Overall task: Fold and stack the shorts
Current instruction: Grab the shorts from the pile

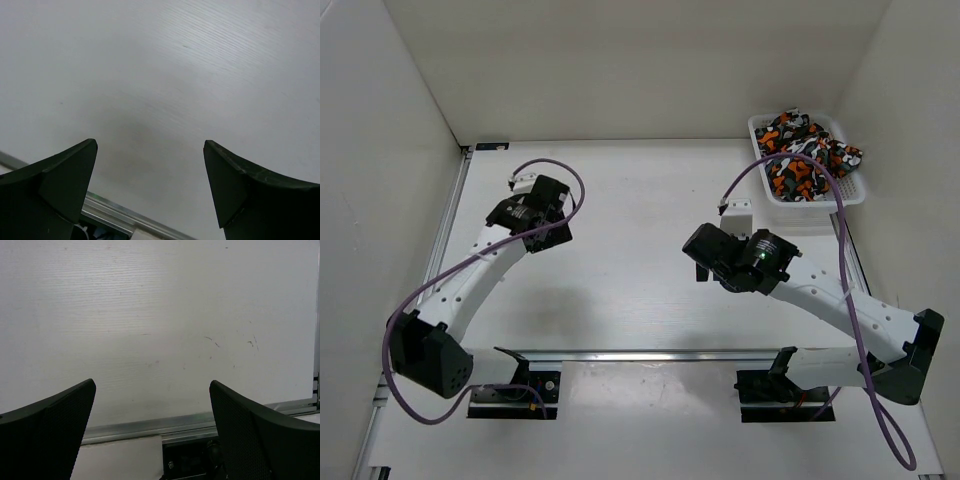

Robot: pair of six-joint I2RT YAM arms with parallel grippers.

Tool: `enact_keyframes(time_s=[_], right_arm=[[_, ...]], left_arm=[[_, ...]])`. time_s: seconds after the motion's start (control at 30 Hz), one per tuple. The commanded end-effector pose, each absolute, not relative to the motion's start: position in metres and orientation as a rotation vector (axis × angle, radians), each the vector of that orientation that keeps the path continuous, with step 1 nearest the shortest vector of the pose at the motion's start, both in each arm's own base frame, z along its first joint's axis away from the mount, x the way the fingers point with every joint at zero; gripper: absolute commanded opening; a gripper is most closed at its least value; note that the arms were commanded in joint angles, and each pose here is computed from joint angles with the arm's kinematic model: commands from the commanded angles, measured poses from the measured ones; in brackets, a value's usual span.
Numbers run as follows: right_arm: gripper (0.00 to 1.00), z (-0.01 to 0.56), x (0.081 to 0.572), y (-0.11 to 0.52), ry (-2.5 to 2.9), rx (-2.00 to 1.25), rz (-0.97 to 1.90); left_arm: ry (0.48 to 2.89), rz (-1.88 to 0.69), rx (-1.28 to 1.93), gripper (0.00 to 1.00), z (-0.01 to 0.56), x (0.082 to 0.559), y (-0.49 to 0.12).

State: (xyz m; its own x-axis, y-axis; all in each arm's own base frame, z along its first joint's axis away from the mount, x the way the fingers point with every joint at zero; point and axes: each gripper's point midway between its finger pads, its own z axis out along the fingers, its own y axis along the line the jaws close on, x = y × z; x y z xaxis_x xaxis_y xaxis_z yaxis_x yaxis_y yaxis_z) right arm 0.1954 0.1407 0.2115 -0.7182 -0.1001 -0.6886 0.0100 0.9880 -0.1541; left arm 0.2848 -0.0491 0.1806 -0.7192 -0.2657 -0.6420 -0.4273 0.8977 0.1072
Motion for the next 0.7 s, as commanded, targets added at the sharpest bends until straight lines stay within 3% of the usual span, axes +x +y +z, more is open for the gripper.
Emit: enact_keyframes(time_s=[0.0,0.13,0.27,0.53,0.67], right_arm=[[0.99,0.215,0.202,0.146,2.334,-0.001,-0.145],[0.99,0.216,0.212,0.152,2.309,0.03,-0.132],[0.99,0.216,0.255,0.145,2.306,0.088,-0.1],[0.99,0.243,0.371,0.026,2.309,0.52,0.153],[0.93,0.241,0.424,-0.016,2.307,0.667,0.26]], left_arm=[[2.407,-0.066,-0.266,0.99,0.203,0.295,-0.101],[2.381,-0.142,-0.199,0.99,0.222,0.297,-0.113],[2.356,-0.196,-0.165,0.99,0.234,0.297,-0.119],[2.312,-0.309,-0.071,0.99,0.256,0.295,-0.134],[2.27,-0.376,-0.068,0.99,0.266,0.298,-0.143]])
